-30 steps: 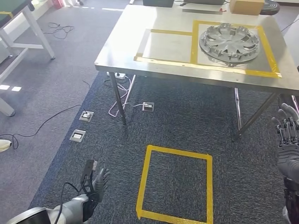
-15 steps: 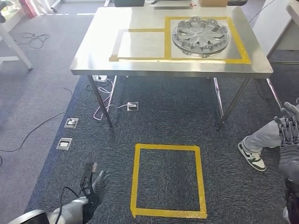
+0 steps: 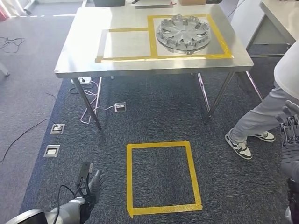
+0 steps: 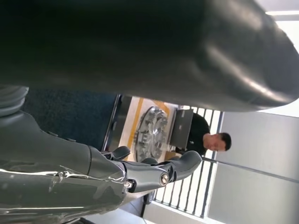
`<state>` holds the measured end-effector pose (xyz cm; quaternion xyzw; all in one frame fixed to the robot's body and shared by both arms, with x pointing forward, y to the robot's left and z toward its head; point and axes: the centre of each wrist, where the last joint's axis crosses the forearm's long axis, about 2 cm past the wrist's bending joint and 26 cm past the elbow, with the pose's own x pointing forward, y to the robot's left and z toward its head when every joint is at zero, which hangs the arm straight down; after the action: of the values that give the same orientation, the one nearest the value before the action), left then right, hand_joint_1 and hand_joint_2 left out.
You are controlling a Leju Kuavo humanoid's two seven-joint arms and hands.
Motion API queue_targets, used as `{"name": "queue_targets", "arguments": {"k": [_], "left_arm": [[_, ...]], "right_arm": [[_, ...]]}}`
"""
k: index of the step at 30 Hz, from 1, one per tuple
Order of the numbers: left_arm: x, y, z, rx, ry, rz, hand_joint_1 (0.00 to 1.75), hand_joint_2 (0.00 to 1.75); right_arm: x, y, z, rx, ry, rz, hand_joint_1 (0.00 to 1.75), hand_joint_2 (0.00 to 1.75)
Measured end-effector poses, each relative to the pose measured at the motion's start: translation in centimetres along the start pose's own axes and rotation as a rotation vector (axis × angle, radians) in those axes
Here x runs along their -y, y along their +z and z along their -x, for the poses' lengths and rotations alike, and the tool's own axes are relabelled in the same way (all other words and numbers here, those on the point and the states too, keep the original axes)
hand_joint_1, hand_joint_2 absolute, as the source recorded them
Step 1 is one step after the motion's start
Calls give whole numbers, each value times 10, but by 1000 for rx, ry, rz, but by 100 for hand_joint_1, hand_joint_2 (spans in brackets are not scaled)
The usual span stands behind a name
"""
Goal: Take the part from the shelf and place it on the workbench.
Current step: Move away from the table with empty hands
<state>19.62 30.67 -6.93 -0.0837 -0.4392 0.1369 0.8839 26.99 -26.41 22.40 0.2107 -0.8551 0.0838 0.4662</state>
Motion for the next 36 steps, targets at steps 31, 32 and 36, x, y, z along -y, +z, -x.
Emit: {"name": "queue_targets", "arguments": {"k": [31, 32, 36], "left_arm": [[-8, 4, 4, 23, 10, -33, 0, 0], [-6, 4, 4, 21, 4, -32, 0, 0], [1, 2, 5, 16, 0, -18, 0, 0]], "right_arm": [[-7, -14, -2, 47, -11, -14, 0, 0], [-8, -12, -1, 45, -10, -10, 0, 0], [-7, -7, -2, 36, 0, 3, 0, 0]]}}
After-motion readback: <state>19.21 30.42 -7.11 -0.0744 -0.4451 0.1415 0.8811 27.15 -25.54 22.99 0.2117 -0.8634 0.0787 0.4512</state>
